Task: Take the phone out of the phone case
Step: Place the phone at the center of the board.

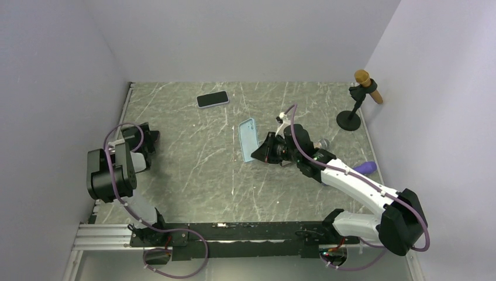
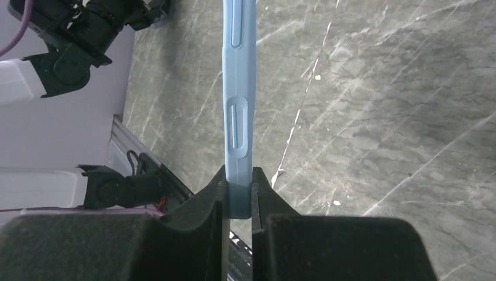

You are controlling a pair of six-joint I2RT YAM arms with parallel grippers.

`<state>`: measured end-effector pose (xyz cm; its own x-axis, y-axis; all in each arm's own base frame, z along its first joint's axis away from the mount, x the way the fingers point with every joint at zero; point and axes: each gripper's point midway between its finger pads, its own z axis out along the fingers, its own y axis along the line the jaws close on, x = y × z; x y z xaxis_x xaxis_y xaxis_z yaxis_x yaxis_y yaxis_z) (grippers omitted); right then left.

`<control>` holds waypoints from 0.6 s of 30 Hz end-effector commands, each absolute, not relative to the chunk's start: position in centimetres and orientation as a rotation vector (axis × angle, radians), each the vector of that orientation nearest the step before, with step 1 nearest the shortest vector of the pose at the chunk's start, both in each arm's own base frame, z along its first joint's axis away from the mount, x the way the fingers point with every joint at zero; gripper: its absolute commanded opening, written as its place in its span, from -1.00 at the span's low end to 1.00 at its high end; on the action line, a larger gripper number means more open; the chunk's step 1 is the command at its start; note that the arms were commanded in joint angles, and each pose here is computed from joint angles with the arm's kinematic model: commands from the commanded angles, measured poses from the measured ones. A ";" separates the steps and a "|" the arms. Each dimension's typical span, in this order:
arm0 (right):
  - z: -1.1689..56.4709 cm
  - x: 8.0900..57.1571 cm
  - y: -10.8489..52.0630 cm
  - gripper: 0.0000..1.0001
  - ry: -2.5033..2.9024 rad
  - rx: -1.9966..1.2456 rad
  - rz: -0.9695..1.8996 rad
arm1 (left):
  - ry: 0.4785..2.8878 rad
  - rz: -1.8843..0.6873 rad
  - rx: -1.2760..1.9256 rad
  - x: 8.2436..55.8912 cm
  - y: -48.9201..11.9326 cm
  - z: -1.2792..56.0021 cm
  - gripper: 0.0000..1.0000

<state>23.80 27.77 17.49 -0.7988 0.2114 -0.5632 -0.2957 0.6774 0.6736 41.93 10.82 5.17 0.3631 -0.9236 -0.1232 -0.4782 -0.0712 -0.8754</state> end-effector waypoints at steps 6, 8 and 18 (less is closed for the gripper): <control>20.2 24.2 28.5 -1.00 2.133 -0.109 1.125 | 1.374 -0.517 -1.782 39.2 10.2 6.7 0.99; 20.1 24.4 28.4 -1.00 2.130 -0.113 1.110 | 1.422 -0.521 -1.825 38.4 9.4 7.4 0.99; 18.7 25.5 28.7 -1.00 2.155 -0.106 1.107 | 1.666 -0.598 -1.362 38.4 3.5 18.3 0.99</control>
<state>24.35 28.06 17.76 -0.7840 0.2107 -0.5840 -0.3285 0.6574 0.6782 37.57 7.08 12.27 0.2113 -0.9692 -0.1267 -0.5990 -0.0260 -0.8004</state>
